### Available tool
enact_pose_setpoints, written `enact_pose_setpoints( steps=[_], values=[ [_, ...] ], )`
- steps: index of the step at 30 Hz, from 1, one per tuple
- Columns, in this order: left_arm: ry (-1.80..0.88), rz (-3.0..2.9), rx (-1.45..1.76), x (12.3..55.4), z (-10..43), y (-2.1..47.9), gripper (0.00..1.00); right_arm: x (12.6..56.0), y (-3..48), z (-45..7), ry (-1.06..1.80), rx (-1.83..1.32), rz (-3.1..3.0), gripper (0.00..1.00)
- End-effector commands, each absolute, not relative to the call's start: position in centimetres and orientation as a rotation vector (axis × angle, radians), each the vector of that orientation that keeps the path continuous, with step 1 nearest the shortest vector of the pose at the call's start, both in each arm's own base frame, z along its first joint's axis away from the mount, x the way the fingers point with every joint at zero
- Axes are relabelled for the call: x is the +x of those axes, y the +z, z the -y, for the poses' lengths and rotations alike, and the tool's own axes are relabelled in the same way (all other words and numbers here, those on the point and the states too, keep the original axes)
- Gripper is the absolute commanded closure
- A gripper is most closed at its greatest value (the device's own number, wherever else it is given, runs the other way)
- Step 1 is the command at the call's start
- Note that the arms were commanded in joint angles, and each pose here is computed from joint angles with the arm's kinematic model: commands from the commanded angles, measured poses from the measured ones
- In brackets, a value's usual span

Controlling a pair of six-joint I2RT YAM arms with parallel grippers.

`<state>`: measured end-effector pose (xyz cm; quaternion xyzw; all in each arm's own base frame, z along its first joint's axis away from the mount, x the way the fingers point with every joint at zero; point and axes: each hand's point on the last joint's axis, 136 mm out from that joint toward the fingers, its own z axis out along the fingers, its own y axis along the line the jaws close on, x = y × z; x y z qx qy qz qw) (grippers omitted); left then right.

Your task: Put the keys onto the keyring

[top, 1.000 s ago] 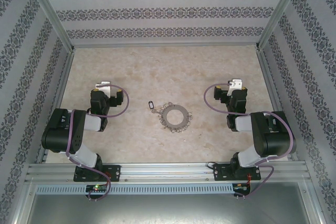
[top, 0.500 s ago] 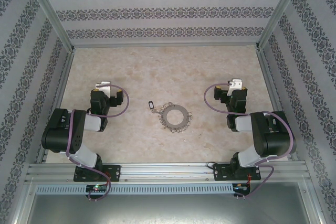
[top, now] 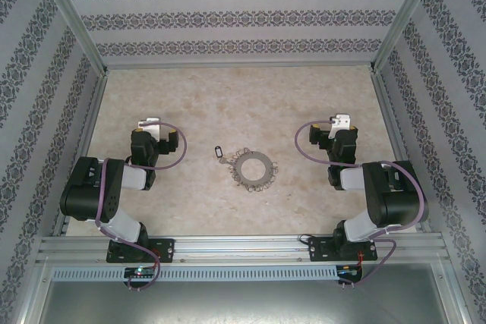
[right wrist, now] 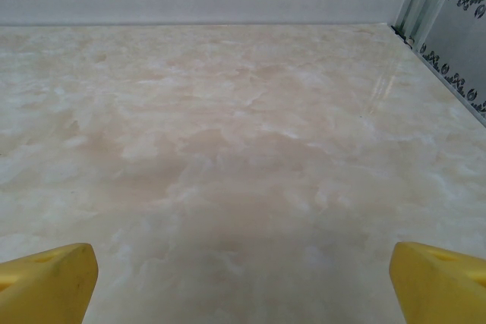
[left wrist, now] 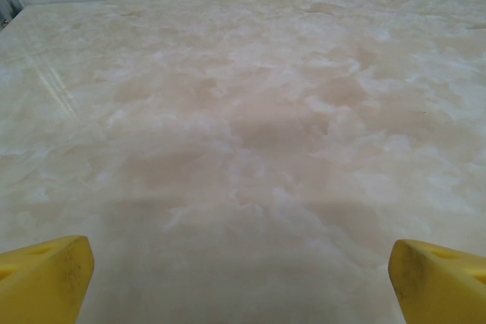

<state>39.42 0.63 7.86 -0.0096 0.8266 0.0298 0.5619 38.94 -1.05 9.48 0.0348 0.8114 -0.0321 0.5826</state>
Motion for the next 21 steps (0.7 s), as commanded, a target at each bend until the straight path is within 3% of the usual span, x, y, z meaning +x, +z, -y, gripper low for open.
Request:
enact_pose_setpoints(
  steps=[1, 7, 14, 17, 21],
  values=[
    [0.055, -1.92, -0.021, 39.9, -0.8, 8.7, 0.0, 39.0, 9.8, 0.8, -0.063, 0.093, -1.87, 0.02],
    [0.06, -1.895, -0.028, 39.5, -0.9, 9.8, 0.0, 38.9, 10.8, 1.4, -0.085, 0.126, -1.841, 0.02],
    [0.084, -2.025, -0.187, 38.9, -2.2, 12.7, 0.0, 36.9, 17.3, 0.6, -0.076, 0.132, -1.785, 0.02],
    [-0.1, -2.094, -0.247, 38.6, -0.3, 15.4, 0.0, 35.4, 19.2, 0.0, 0.056, 0.251, -1.846, 0.02],
    [-0.497, -2.183, -0.293, 37.4, 4.7, 18.3, 0.0, 33.6, 17.3, -2.8, 0.253, 0.329, -2.123, 0.02]
  ],
)
